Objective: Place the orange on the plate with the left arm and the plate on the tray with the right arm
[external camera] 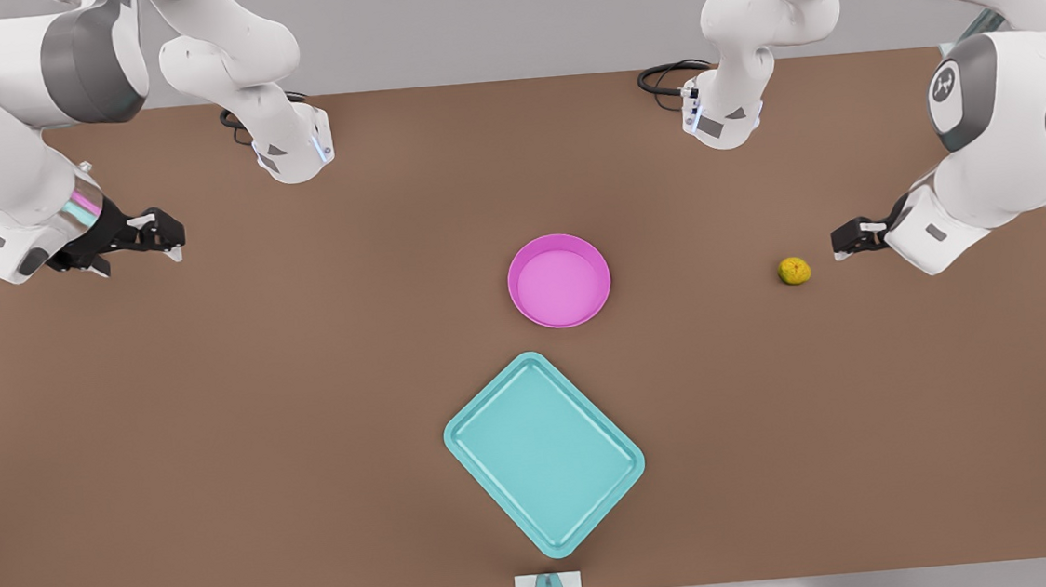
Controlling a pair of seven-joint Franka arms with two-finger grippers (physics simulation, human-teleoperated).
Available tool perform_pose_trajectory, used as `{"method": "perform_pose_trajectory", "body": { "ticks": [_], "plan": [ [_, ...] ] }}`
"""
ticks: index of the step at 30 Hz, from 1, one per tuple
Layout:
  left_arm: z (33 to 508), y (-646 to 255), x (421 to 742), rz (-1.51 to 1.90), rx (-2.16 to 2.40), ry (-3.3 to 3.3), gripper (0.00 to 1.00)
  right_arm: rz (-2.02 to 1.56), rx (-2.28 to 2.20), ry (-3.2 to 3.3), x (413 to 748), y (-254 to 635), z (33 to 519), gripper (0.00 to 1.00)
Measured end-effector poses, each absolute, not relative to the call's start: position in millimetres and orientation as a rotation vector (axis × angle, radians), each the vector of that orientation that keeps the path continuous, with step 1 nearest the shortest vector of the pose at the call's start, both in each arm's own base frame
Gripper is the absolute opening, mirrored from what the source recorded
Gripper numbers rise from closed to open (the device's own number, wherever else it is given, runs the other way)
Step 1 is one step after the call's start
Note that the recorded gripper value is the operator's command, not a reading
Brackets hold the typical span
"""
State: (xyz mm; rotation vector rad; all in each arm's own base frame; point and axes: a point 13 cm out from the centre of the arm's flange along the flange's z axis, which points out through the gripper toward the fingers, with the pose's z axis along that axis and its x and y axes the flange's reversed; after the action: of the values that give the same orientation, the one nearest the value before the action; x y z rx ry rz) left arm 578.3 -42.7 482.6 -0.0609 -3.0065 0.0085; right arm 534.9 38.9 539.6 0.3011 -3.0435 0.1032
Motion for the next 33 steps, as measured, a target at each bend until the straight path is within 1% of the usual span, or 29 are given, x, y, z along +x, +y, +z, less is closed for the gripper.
{"method": "perform_pose_trajectory", "body": {
  "ticks": [2, 3, 4, 6, 7, 9, 10, 12, 15, 17, 19, 24, 28, 33],
  "plan": [
    [476.7, -42.9, 575.5, 0.008, -0.059, -2.990, 1.00, 0.103, 0.293, -3.045, 535.5, 34.9, 539.6, 1.00],
    [450.0, -39.7, 564.3, 0.000, -0.049, -2.926, 1.00, 0.102, 0.287, -3.046, 535.8, 32.1, 539.6, 1.00],
    [404.7, -27.5, 542.3, -0.011, -0.014, -2.820, 1.00, 0.102, 0.280, -3.046, 536.1, 29.1, 539.6, 1.00],
    [290.6, 4.7, 475.9, -0.011, 0.070, -2.614, 1.00, 0.101, 0.267, -3.047, 536.6, 23.4, 539.1, 1.00],
    [244.0, 14.0, 446.2, -0.007, 0.093, -2.561, 1.00, 0.101, 0.261, -3.046, 536.8, 21.1, 538.7, 1.00],
    [180.5, 30.0, 407.9, 0.003, 0.124, -2.537, 1.00, 0.099, 0.255, -3.044, 537.4, 18.3, 537.3, 1.00],
    [158.4, 36.3, 399.5, 0.001, 0.129, -2.552, 1.00, 0.098, 0.254, -3.040, 537.1, 17.9, 536.2, 1.00],
    [131.8, 47.5, 399.2, -0.034, 0.101, -2.610, 1.00, 0.097, 0.258, -3.035, 536.4, 18.8, 534.9, 1.00],
    [107.0, 61.2, 403.7, -0.059, 0.084, -2.684, 1.00, 0.095, 0.274, -3.027, 535.5, 23.5, 532.6, 1.00],
    [95.3, 63.7, 412.7, -0.067, 0.068, -2.731, 1.00, 0.094, 0.284, -3.024, 535.1, 26.8, 532.1, 1.00],
    [87.5, 65.2, 421.6, -0.073, 0.053, -2.769, 1.00, 0.094, 0.293, -3.024, 534.7, 29.2, 532.6, 1.00],
    [70.6, 66.9, 429.1, -0.081, 0.023, -2.809, 1.00, 0.093, 0.298, -3.023, 534.4, 29.9, 532.9, 1.00],
    [58.5, 67.4, 428.5, -0.084, 0.004, -2.810, 1.00, 0.093, 0.293, -3.022, 534.5, 27.2, 532.5, 1.00],
    [42.9, 68.1, 420.2, -0.085, -0.012, -2.788, 1.00, 0.092, 0.290, -3.021, 534.6, 25.5, 531.8, 1.00]
  ]
}}
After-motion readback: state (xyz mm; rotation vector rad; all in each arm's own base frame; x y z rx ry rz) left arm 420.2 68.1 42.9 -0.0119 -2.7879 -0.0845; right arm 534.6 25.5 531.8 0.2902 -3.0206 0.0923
